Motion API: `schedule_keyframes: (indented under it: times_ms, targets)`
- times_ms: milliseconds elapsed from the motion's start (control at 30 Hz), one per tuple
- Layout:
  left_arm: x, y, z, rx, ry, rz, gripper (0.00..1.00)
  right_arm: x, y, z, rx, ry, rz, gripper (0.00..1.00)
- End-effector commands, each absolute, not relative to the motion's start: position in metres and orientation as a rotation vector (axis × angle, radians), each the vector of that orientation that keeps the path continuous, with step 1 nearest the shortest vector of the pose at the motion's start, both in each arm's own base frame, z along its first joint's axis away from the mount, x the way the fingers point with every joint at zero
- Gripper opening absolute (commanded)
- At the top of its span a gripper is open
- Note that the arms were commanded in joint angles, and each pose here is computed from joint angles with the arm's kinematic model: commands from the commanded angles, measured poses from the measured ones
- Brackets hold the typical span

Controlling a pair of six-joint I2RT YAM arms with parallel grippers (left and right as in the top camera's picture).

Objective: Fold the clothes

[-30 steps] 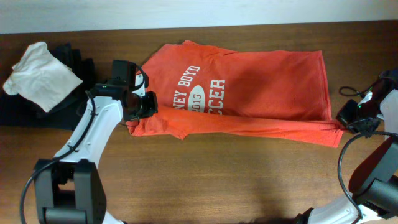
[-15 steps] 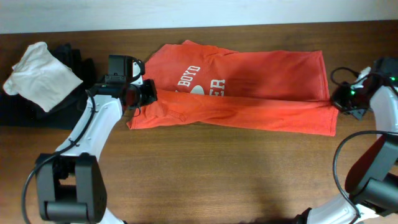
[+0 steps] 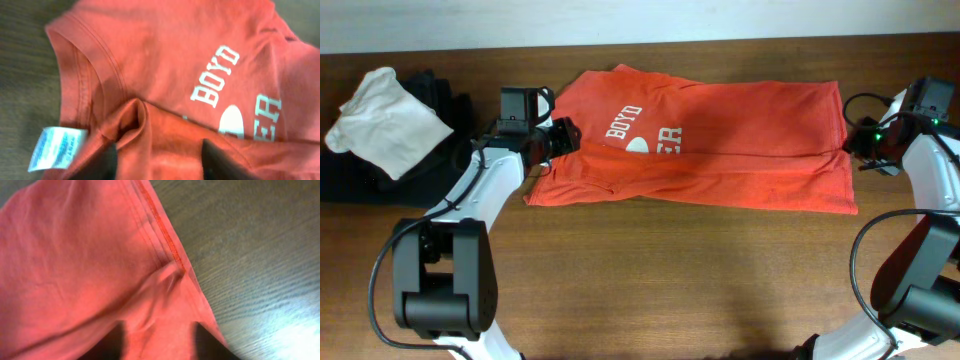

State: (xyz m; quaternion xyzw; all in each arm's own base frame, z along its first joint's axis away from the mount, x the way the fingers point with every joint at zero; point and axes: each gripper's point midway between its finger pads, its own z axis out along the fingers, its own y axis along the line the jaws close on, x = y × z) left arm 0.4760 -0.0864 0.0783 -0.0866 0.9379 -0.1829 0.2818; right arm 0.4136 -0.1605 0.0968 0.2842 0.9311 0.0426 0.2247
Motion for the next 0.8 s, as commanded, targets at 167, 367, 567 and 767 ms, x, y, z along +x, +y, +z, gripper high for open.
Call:
schedule_keyframes:
  times_ms: [167,367,567,767]
  targets:
    - [0.436,-0.058,0.049,-0.351,2.712,-0.406,0.64,0.363,-0.167,0.079,0.885,2.747,-0.063,0.63]
    - [0.395,-0.040,0.026,-0.419,2.873,-0.247,0.65,0.333,-0.154,0.039,0.913,2.839,-0.052,0.63]
    - [0.392,-0.027,0.012,-0.430,2.853,-0.141,0.68,0.319,-0.148,0.004,0.913,2.836,-0.052,0.61]
    - [0.383,-0.026,-0.006,-0.433,2.869,-0.135,0.61,0.306,-0.159,0.001,0.931,2.858,-0.180,0.22]
